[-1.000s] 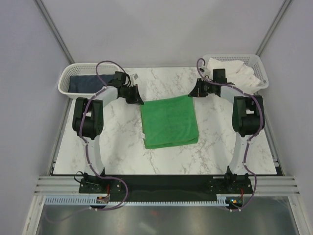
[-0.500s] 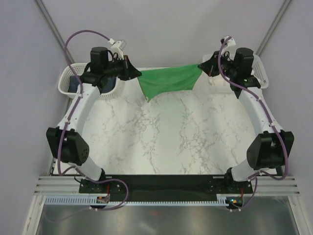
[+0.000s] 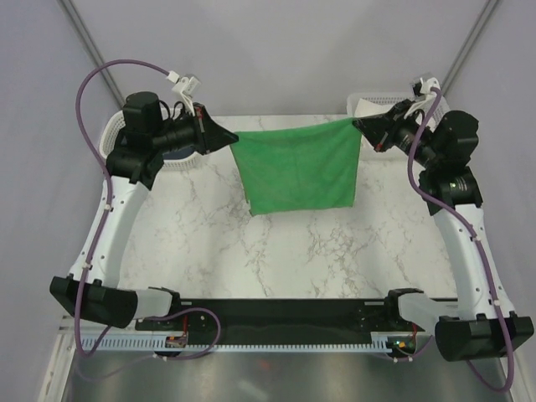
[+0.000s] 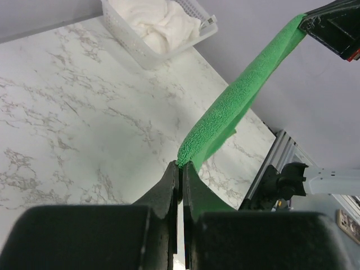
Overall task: Fold and stack the towels
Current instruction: Fold the towel
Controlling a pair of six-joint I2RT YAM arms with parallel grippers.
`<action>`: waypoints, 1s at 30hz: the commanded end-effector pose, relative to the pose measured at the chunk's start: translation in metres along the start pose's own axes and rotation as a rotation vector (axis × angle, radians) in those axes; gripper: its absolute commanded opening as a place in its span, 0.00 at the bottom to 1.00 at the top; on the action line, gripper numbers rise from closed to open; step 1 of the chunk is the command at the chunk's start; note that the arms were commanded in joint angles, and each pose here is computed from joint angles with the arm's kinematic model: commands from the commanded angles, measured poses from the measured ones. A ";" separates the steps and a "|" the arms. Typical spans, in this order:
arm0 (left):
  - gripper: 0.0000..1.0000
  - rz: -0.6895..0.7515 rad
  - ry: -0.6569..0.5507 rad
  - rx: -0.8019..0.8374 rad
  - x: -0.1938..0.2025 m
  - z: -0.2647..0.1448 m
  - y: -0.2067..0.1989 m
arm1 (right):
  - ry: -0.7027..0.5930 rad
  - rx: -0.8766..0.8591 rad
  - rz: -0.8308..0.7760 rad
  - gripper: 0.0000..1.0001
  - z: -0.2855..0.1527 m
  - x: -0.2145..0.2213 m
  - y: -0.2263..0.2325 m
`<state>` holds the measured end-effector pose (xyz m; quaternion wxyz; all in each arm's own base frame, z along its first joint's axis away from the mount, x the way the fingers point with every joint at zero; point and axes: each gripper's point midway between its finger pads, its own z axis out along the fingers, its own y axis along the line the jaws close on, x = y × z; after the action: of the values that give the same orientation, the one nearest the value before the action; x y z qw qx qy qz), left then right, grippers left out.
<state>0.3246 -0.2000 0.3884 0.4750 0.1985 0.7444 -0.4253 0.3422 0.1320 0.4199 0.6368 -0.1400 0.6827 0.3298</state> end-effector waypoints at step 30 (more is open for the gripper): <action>0.02 -0.172 0.359 -0.254 0.127 0.176 0.276 | 0.250 0.091 0.286 0.00 0.178 0.228 -0.200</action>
<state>0.5339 -0.2092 0.1107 0.2754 0.1163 0.8913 -0.3408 0.5502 0.1454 0.1350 0.4633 -0.0105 0.8049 0.3706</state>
